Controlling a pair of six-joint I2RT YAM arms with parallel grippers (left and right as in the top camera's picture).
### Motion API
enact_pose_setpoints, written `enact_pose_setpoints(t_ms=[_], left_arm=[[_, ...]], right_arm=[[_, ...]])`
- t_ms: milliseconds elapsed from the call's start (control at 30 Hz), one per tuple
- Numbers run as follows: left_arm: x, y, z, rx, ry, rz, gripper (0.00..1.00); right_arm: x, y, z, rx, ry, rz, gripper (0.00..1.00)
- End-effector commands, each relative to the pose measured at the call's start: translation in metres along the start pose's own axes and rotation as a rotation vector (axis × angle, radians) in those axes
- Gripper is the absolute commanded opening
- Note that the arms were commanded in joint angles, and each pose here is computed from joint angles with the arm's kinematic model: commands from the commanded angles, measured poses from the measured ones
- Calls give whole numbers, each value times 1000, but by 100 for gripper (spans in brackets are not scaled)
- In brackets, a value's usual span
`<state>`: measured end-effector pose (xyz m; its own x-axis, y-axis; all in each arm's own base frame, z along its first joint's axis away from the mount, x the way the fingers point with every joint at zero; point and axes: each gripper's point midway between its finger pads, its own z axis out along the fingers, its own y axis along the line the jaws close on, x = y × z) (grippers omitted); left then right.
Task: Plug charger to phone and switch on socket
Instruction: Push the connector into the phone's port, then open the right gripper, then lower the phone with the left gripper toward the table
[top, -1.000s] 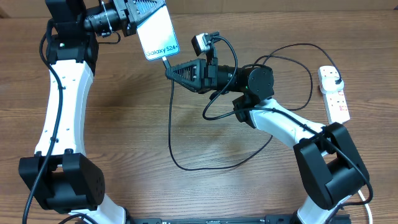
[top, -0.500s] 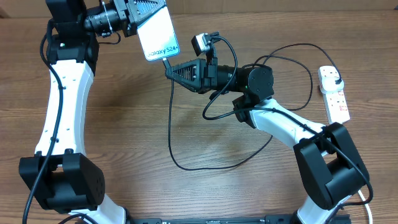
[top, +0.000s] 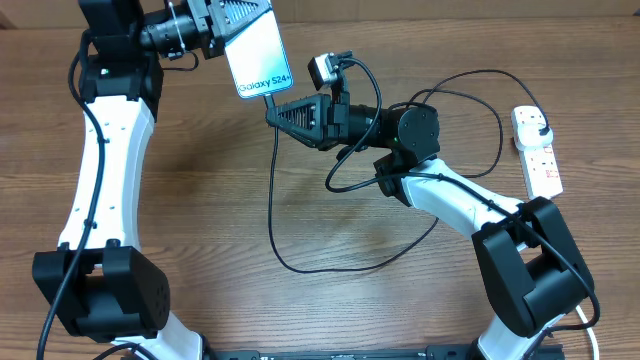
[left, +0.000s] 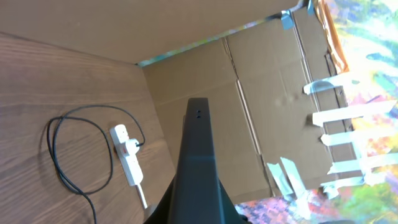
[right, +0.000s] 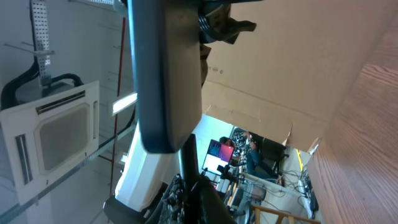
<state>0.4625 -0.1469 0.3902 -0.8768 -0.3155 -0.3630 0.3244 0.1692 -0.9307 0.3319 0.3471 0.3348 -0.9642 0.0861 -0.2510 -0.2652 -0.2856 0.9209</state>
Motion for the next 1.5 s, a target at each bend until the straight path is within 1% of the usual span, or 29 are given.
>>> enact_pose_setpoints(t_ms=[0,233,267,300,333,367,400,567,633,667,700,733,833,900,1033,1133,1233,1300,1367,1433,1467], left_arm=[[19,-16,11,54,92,53,4],[24,-19,11,71,120,66,4],[24,-19,11,71,120,66,4],[24,-19,10,70,118,66,4],[23,-18,9,68,114,67,4],[21,-17,8,65,107,67,5],[15,-14,2,55,85,76,5],[-4,-5,-28,28,22,80,4],[-8,-3,-40,26,12,76,4],[-9,-3,-46,28,12,75,4],[-10,-2,-48,28,11,75,4],[-10,-2,-50,29,10,75,4],[-11,-1,-51,24,5,80,4],[-13,5,-50,2,-13,90,4],[-11,27,-50,-70,-42,62,4],[-2,53,-49,-167,-50,34,4],[14,80,-46,-288,-28,23,4],[25,99,-43,-385,-7,26,4],[37,117,-37,-469,22,-4,4],[51,130,-23,-487,72,-37,4],[55,134,-18,-488,90,-47,4]], right_arm=[[-18,5,0,-18,-88,2,4],[-20,6,-3,-17,-94,-1,4],[-20,5,-3,-16,-92,0,6],[-19,5,-2,-16,-89,0,25],[-18,5,-3,-14,-84,-1,59],[-17,5,-3,-12,-75,-2,81],[-17,4,-4,-9,-67,-6,100],[-26,2,-17,15,-76,-57,100],[-37,-16,-29,84,-101,-36,100],[-46,-45,-40,184,-127,15,100],[-47,-54,-43,213,-133,38,100],[-48,-78,-54,297,-149,82,100],[-37,-136,-82,513,-166,189,100],[-23,-182,-114,734,-209,248,100],[-4,-223,-166,1036,-263,288,100],[0,-233,-194,1185,-301,272,100],[-3,-226,-209,1260,-313,217,100],[-10,-213,-220,1313,-347,174,100],[-17,-191,-235,1391,-409,144,100],[-21,-166,-249,1458,-461,112,100],[-22,-154,-250,1464,-457,74,100]])
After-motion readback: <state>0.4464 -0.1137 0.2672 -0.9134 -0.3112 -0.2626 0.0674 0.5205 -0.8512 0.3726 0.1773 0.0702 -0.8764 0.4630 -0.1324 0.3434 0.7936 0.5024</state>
